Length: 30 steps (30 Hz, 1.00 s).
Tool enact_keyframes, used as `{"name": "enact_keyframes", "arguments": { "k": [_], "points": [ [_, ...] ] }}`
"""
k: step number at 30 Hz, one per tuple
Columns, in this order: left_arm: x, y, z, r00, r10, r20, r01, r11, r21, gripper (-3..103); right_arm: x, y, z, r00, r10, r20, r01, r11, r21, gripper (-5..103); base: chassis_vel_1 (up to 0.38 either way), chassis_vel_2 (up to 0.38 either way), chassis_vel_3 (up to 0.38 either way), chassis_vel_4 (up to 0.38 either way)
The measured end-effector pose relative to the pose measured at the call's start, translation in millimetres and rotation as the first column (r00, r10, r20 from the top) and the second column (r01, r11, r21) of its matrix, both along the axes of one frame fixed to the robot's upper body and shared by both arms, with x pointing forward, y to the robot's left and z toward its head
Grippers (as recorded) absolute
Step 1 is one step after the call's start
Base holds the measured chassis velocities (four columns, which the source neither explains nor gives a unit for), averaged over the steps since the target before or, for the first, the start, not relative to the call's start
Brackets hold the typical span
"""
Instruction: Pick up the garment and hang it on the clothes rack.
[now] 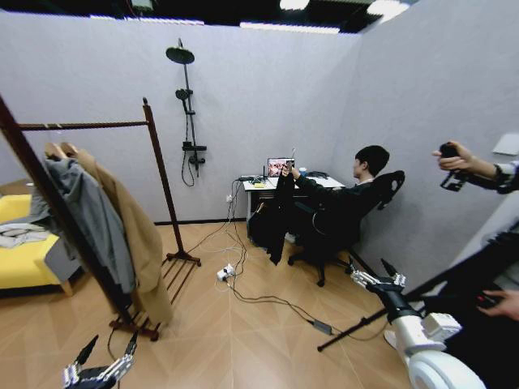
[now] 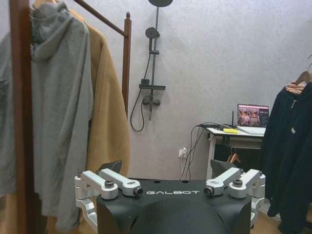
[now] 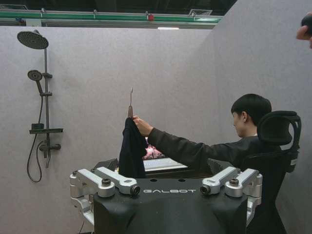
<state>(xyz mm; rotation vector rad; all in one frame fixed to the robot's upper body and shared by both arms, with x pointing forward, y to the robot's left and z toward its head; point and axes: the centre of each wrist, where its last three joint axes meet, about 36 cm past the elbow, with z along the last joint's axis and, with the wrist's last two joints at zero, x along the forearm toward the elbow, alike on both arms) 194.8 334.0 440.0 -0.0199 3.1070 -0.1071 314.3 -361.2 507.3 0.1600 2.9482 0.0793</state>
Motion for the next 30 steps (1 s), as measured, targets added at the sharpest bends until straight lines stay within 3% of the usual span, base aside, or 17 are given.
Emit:
{"name": "enact_keyframes", "arguments": {
  "k": [20, 30],
  "points": [
    [0.0, 0.0, 0.0, 1.000, 0.000, 0.000, 0.000, 1.000, 0.000, 100, 0.8, 1.1, 5.2, 1.000, -0.011, 0.024, 0.011, 1.000, -0.005, 100, -0.365, 0.358, 0.354, -0.353],
    [0.0, 0.0, 0.0, 1.000, 0.000, 0.000, 0.000, 1.000, 0.000, 100, 1.9, -1.0, 46.4, 0.990, -0.107, 0.091, 0.118, 0.986, -0.115, 100, -0.257, 0.276, 0.281, -0.251]
  ]
}}
